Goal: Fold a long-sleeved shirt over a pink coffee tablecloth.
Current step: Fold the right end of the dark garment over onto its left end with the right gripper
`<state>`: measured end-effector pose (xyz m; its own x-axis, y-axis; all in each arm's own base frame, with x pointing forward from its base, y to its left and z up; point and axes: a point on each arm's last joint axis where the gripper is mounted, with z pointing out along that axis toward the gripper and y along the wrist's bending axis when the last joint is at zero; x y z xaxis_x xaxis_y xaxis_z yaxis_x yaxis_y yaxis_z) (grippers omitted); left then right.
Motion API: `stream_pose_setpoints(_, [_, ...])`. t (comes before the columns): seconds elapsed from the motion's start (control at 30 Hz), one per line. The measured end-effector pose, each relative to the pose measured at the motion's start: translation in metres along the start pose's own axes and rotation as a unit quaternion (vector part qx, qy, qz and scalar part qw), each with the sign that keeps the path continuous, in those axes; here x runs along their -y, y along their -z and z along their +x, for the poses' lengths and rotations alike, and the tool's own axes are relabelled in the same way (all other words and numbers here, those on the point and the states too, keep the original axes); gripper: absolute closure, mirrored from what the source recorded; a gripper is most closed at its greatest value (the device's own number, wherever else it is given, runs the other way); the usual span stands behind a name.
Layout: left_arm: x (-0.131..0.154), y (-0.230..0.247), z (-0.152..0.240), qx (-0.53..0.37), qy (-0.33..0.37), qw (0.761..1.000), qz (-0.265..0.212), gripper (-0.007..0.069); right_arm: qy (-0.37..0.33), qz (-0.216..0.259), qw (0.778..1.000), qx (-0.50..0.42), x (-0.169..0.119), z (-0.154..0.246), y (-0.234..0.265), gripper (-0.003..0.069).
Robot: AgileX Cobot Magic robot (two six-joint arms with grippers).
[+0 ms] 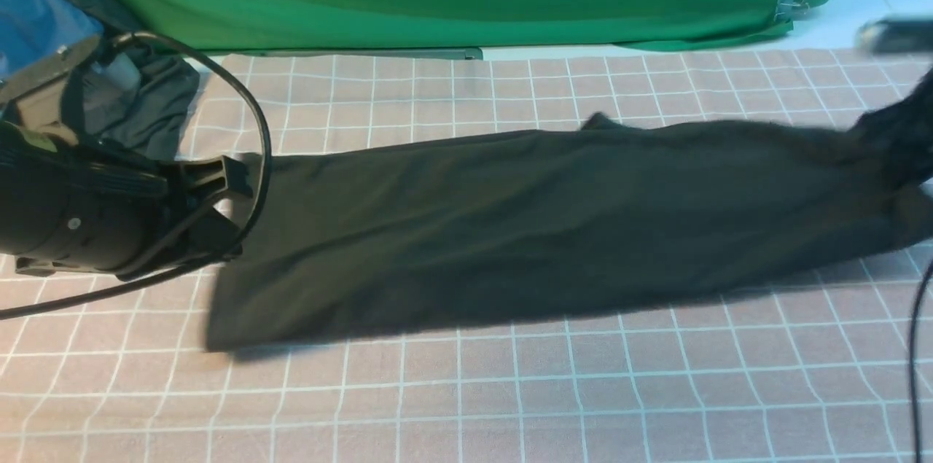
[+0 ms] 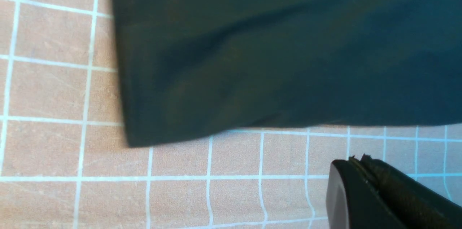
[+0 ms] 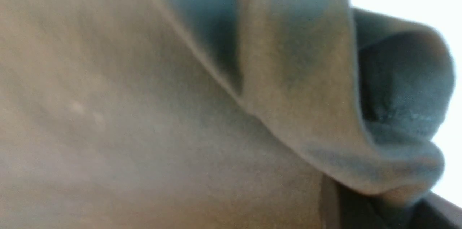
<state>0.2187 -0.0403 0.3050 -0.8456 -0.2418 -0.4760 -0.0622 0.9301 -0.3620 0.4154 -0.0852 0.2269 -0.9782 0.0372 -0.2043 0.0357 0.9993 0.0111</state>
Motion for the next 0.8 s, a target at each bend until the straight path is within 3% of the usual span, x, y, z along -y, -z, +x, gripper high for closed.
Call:
stream_pose_setpoints(0.17, [0.001, 0.005, 0.001, 0.009, -0.009, 1.000, 0.003, 0.0612, -0.010, 0.000, 1.000, 0.025, 0.001, -0.008, 0.042, 0.0533])
stream_pose_setpoints(0.33, [0.001, 0.005, 0.000, 0.016, -0.010, 1.000, 0.005, 0.0612, 0.000, -0.061, 0.995, 0.082, -0.039, -0.015, 0.081, 0.0533])
stream_pose_setpoints(0.47, [0.002, 0.005, -0.002, 0.023, -0.008, 1.000, 0.009, 0.0612, 0.040, -0.120, 0.983, 0.130, -0.108, -0.020, 0.118, 0.0533])
stream_pose_setpoints(0.5, [0.002, 0.005, -0.002, 0.023, -0.008, 1.000, 0.009, 0.0612, 0.042, -0.123, 0.983, 0.130, -0.111, -0.020, 0.119, 0.0533])
stream_pose_setpoints(0.63, [0.002, 0.005, -0.002, 0.027, -0.007, 1.000, 0.010, 0.0612, 0.106, -0.183, 0.964, 0.163, -0.195, -0.013, 0.145, 0.0533])
stream_pose_setpoints(0.7, [0.002, 0.005, -0.003, 0.030, -0.007, 0.999, 0.011, 0.0612, 0.129, -0.206, 0.954, 0.178, -0.230, -0.006, 0.151, 0.0533])
stream_pose_setpoints(0.73, [0.002, 0.006, -0.003, 0.030, -0.007, 0.999, 0.011, 0.0612, 0.129, -0.209, 0.952, 0.181, -0.233, -0.006, 0.152, 0.0533])
stream_pose_setpoints(0.8, [0.003, 0.006, -0.003, 0.031, -0.006, 0.999, 0.012, 0.0612, 0.147, -0.236, 0.942, 0.187, -0.275, 0.004, 0.150, 0.0533])
